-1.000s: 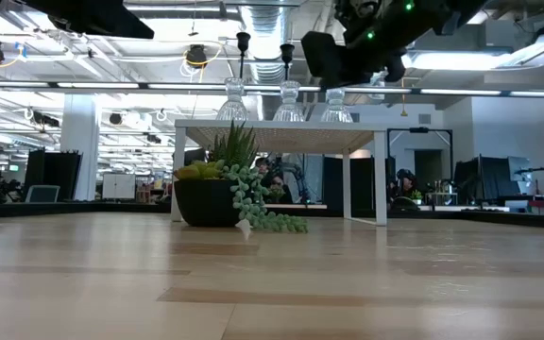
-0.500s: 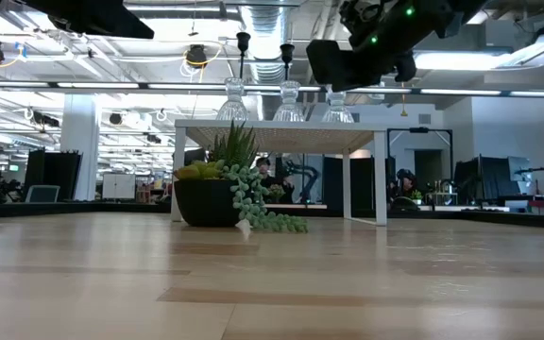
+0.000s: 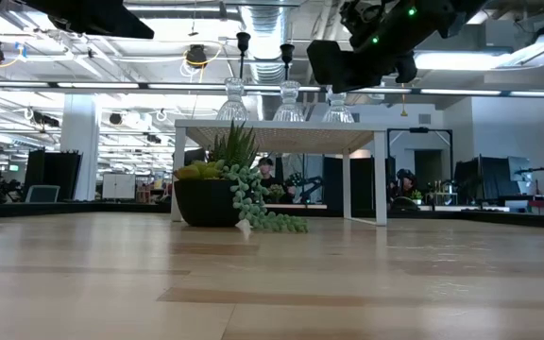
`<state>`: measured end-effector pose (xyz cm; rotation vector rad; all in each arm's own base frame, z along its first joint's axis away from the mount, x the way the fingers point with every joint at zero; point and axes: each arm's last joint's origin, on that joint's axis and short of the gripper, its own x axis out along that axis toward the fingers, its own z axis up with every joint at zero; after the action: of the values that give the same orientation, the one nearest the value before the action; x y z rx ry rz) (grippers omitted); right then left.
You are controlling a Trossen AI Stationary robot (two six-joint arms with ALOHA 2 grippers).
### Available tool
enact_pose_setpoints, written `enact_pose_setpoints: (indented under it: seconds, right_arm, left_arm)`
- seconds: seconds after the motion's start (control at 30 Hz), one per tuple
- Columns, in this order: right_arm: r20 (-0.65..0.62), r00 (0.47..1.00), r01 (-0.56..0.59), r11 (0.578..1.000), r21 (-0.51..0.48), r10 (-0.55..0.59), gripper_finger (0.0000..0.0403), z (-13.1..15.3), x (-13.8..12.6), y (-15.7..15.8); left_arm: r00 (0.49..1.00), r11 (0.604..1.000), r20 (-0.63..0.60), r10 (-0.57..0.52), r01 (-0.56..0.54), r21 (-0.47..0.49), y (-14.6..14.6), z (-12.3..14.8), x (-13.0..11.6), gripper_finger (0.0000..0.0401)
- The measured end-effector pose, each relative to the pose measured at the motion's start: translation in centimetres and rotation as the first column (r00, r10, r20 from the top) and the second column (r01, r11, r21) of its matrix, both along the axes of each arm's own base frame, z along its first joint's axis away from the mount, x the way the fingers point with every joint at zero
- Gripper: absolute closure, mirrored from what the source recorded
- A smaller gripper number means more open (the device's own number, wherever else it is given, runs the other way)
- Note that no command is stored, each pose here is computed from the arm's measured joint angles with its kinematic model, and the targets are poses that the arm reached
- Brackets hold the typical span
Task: Pick & Place candle stick holders
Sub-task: Adjust the transparent glass candle holders on the shelf, then return to Home Position
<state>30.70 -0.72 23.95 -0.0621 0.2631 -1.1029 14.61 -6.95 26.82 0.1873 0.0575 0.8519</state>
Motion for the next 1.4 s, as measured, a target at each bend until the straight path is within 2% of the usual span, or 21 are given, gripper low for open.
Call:
enact_pose_setpoints:
  seconds: [0.2,0.3,0.47,0.6,0.73,0.83,0.9,0.97,1.13,1.27,1.4]
  right_arm:
    - [-0.041,0.983,-0.181,0.983,0.005,0.181,0.0403,0.9,-0.5,2.9]
    - [-0.08,0.972,-0.22,0.975,0.011,0.22,0.0403,1.8,-2.1,4.1]
    - [-0.137,0.947,-0.281,0.956,0.088,0.291,0.0403,3.0,-5.8,5.4]
    - [-0.179,0.898,-0.377,0.912,0.16,0.402,0.0403,3.4,-7.6,6.2]
    - [-0.196,0.823,-0.493,0.842,0.218,0.533,0.0403,3.8,-8.1,6.8]
    - [-0.223,0.765,-0.556,0.795,0.243,0.604,0.0403,3.9,-8.2,6.9]
    - [-0.244,0.739,-0.582,0.778,0.236,0.627,0.0403,4.0,-8.4,6.9]
    - [-0.251,0.718,-0.609,0.76,0.225,0.649,0.0403,3.9,-8.8,6.8]
    - [-0.186,0.692,-0.666,0.716,0.21,0.698,0.0403,3.2,-10.5,6.2]
    - [-0.093,0.628,-0.753,0.634,0.175,0.772,0.0403,3.0,-11.9,6.0]
    - [-0.05,0.627,-0.766,0.627,0.144,0.777,0.0403,2.8,-13.2,5.4]
  left_arm:
    - [1.0,1.0,0.0,0.0,0.0,0.0,0.0,0.0,0.0,0.0397]
    - [1.0,1.0,-0.003,0.0,0.0,0.002,0.0,0.0,0.0,0.0397]
    - [1.0,1.0,-0.006,0.0,0.0,0.004,0.0,-0.1,0.0,0.0397]
    - [1.0,1.0,-0.025,0.001,0.0,0.02,0.0,-0.1,0.0,0.0397]
    - [1.0,0.999,-0.026,-0.016,0.017,0.027,0.0,0.0,0.0,0.0397]
    - [0.991,0.99,-0.014,-0.131,0.132,0.053,-0.3,0.0,0.3,0.0397]
    - [0.969,0.966,-0.008,-0.247,0.246,0.083,-0.6,0.1,0.5,0.0397]
    - [0.948,0.941,-0.024,-0.318,0.318,0.118,-0.8,0.1,0.6,0.0397]
    - [0.943,0.929,-0.074,-0.324,0.332,0.163,-0.7,-0.2,0.0,0.0397]
    - [0.908,0.889,-0.07,-0.412,0.418,0.185,-0.4,-1.0,-1.2,0.0397]
    - [0.855,0.834,-0.025,-0.518,0.511,0.207,0.2,-1.7,-2.5,0.0397]
